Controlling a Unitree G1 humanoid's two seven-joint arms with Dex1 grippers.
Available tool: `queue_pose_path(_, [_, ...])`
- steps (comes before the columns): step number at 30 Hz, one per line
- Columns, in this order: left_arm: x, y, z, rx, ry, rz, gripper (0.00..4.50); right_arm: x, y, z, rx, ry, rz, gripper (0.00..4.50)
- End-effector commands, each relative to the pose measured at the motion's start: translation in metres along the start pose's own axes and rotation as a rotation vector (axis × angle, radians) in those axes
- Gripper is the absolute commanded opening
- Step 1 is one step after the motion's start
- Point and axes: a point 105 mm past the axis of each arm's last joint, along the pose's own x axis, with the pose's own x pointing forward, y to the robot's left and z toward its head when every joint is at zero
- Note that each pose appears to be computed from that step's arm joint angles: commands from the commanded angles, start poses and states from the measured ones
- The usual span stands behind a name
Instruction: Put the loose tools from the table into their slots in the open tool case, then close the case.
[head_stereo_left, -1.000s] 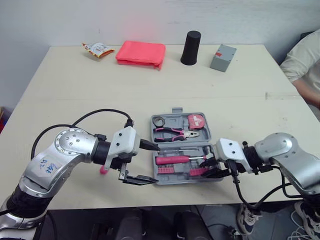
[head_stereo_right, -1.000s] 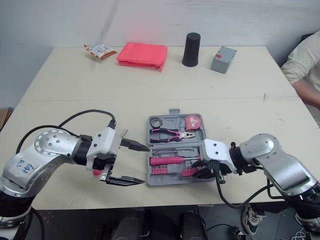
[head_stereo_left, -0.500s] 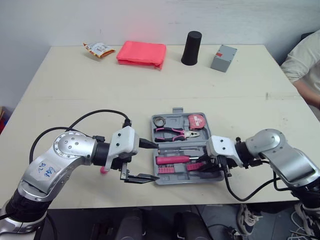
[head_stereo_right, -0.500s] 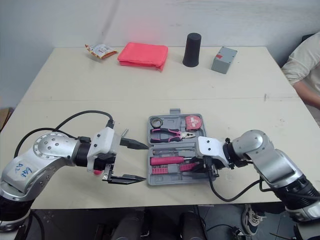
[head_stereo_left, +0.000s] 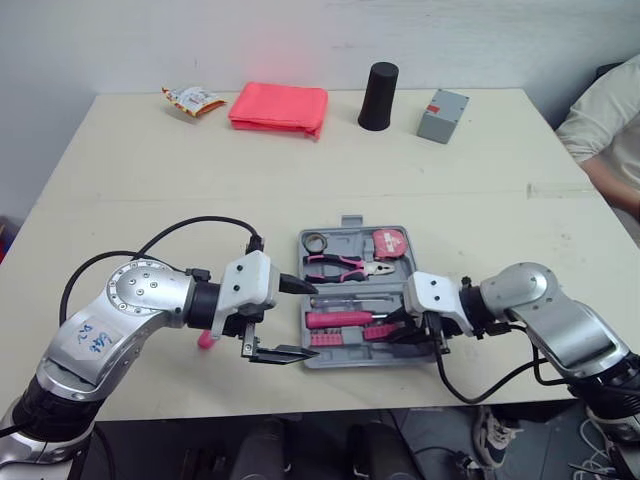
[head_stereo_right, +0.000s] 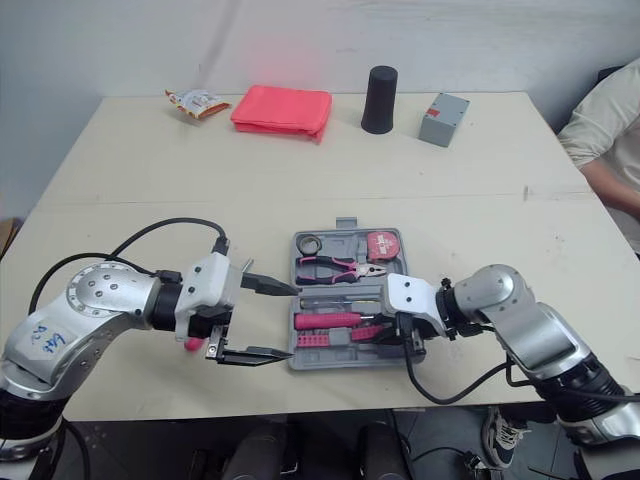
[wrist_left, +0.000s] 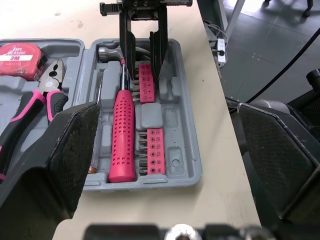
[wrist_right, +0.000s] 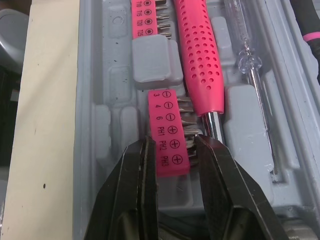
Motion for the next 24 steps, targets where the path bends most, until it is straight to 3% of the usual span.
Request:
queue_pose_path(1, [-0.0007,0.0006,0.0038,0.035,-0.005,-0.008,4.5,0.0018,0.0064,0.0047,-0.029,-0.007,0.021,0.75])
queue_pose_path(24, [0.0009,-0.003,0.0008,0.041,-0.009,0.004,4.5,-0.0011,0.0095,0.0072,0.008,0.023,0.028,0.75])
